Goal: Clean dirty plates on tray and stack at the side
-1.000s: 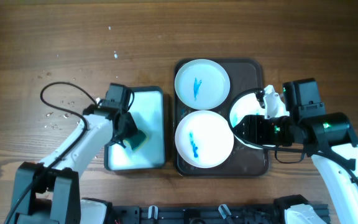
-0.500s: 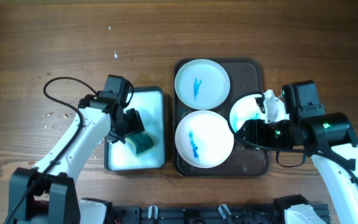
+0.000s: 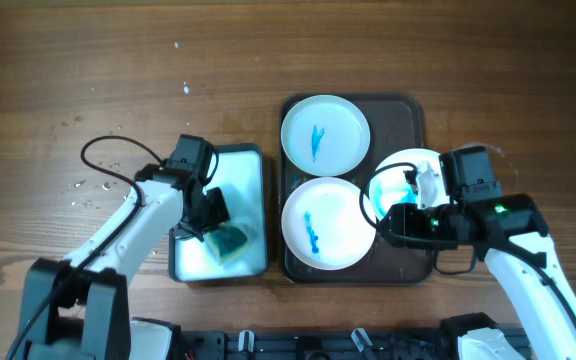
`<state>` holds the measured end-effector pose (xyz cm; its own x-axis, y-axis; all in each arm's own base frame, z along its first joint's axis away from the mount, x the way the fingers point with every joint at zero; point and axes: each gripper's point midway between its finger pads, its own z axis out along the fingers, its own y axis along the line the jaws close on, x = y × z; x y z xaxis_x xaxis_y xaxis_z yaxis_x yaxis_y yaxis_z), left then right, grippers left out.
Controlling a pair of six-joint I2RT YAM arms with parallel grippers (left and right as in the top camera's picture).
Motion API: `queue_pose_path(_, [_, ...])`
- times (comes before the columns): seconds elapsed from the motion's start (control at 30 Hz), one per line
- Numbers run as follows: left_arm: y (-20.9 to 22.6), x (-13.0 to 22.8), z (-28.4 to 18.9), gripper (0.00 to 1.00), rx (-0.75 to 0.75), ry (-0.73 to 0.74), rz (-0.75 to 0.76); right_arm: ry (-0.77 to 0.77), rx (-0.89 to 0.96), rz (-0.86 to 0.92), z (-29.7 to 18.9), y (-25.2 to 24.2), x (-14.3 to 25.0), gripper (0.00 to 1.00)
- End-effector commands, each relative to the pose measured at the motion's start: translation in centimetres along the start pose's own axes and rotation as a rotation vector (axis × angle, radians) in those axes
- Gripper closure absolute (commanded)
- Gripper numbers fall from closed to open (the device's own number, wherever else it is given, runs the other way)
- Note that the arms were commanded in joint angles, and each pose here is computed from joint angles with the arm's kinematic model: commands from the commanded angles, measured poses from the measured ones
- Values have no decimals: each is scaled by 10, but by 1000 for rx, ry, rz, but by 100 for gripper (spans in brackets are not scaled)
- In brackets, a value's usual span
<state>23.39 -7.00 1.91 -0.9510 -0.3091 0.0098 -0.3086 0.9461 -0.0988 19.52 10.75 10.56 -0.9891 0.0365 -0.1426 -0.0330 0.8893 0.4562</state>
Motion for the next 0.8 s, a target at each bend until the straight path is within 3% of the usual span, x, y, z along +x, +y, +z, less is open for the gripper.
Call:
queue_pose_path(0.0, [-30, -22, -67, 96, 117, -124, 52, 37, -26, 34, 20, 1, 13, 53])
queue_pose_path(0.13, [-48, -20, -127, 96, 246, -230, 104, 31, 85, 85, 51, -18, 15, 55])
queue_pose_path(0.3, [-60, -9, -153, 96, 364, -270, 138, 17, 176, 88, 86, -33, 0, 63])
queue_pose_path(0.4, [-67, -2, -150, 96, 360, -262, 236, -2, 244, 144, 107, -51, -12, 68])
queue_pose_path(0.43, [-71, 1, -147, 96, 357, -253, 263, 11, 225, 153, 116, -50, -13, 82])
queue_pose_path(0.53, [-87, 9, -137, 96, 358, -223, 328, 30, 200, 158, 125, -48, -13, 95])
queue_pose_path(0.6, [-101, 13, -128, 96, 359, -203, 371, 26, 199, 157, 125, -48, -13, 96])
queue_pose_path(0.77, [-137, 14, -79, 96, 315, -114, 317, 42, 207, 162, 124, -49, -9, 96])
